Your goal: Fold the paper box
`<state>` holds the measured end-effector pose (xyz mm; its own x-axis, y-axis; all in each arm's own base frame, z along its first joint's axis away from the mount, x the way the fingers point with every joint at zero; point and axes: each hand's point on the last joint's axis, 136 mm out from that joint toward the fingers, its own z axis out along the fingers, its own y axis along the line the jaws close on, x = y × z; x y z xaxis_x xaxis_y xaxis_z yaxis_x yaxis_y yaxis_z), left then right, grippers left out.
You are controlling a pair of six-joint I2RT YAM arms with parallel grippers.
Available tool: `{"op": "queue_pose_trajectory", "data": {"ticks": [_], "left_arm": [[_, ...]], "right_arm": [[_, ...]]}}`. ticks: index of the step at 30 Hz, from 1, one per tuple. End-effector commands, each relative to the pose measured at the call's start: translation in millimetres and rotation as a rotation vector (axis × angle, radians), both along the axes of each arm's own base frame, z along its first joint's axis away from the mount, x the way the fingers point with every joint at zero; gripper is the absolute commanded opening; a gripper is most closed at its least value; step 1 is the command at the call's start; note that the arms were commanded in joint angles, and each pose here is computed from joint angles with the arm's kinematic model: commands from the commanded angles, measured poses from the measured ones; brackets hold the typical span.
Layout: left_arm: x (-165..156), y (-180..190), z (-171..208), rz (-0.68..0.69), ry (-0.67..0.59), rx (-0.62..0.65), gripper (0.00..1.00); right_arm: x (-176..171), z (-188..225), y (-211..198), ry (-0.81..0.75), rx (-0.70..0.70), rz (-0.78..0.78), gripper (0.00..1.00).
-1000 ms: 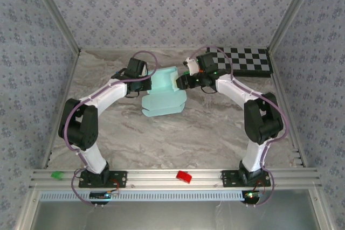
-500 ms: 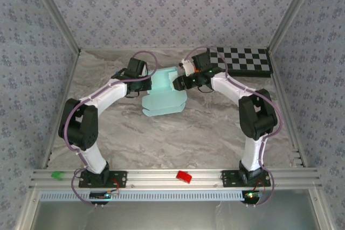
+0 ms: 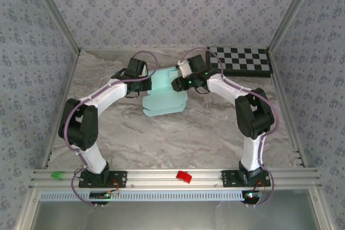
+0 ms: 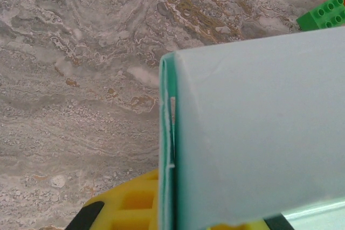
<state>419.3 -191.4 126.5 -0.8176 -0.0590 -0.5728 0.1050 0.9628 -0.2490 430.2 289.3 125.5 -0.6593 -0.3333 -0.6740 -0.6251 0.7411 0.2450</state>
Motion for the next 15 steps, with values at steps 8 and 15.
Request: {"op": "queue_pose_trajectory", "data": {"ticks": [8,15], "left_arm": [[-0.7,-9.8,22.8,-0.024,-0.021,-0.049,0.0],[-0.5,-9.9,23.3,-0.024,-0.019,-0.049,0.0]], "right_arm": [[22.8,-0.1,-4.1,-0.116,-0.089,-0.084,0.47],[28.4,-2.7,-11.4,-0.155,-0.165,-0.142,0.41]]}}
